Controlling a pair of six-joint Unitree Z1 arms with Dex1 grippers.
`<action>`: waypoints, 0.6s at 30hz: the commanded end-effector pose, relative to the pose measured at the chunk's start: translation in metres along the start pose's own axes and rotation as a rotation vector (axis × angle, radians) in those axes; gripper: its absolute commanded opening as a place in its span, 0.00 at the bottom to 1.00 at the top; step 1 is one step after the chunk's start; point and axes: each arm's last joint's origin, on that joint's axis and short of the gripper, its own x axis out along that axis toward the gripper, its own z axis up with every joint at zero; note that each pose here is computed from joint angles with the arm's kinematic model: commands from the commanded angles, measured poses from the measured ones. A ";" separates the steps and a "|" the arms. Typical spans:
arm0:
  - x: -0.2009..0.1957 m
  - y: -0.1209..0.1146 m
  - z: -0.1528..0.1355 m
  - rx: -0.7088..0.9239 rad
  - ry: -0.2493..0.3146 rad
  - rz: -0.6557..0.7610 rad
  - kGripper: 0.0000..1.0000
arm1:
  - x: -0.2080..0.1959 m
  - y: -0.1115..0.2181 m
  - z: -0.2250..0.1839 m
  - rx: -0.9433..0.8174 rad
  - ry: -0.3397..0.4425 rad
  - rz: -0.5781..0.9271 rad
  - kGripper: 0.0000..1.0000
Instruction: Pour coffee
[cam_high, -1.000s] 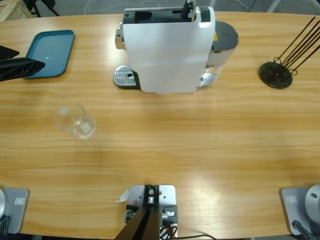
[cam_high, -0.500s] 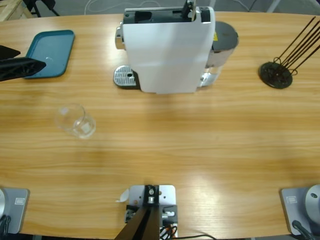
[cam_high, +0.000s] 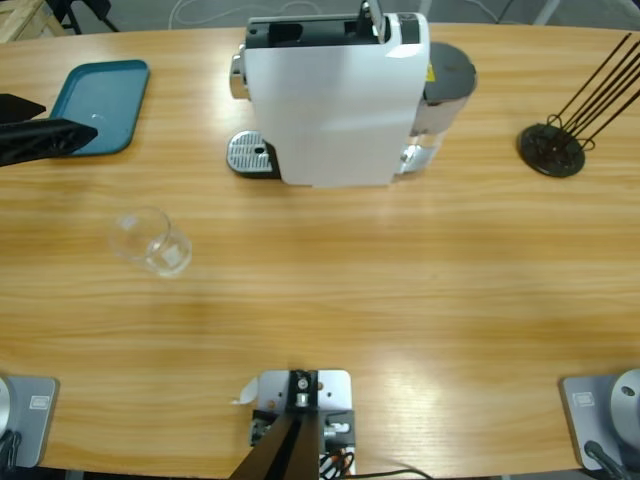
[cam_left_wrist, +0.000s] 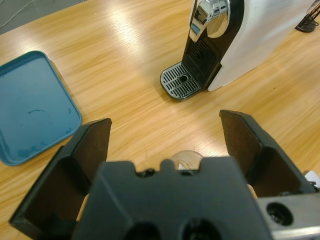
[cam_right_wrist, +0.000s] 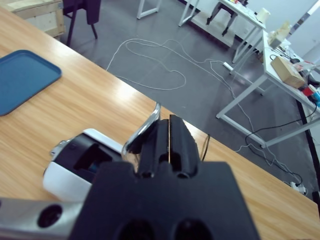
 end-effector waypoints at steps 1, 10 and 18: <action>0.013 -0.001 -0.011 -0.001 0.060 -0.014 0.93 | 0.022 0.073 -0.027 -0.116 0.065 0.092 0.00; 0.013 -0.001 -0.012 -0.001 0.063 -0.014 0.93 | 0.045 0.096 -0.058 -0.156 0.149 0.098 0.00; 0.014 -0.001 -0.013 -0.003 0.069 -0.013 0.93 | 0.059 0.098 -0.074 -0.162 0.195 0.081 0.00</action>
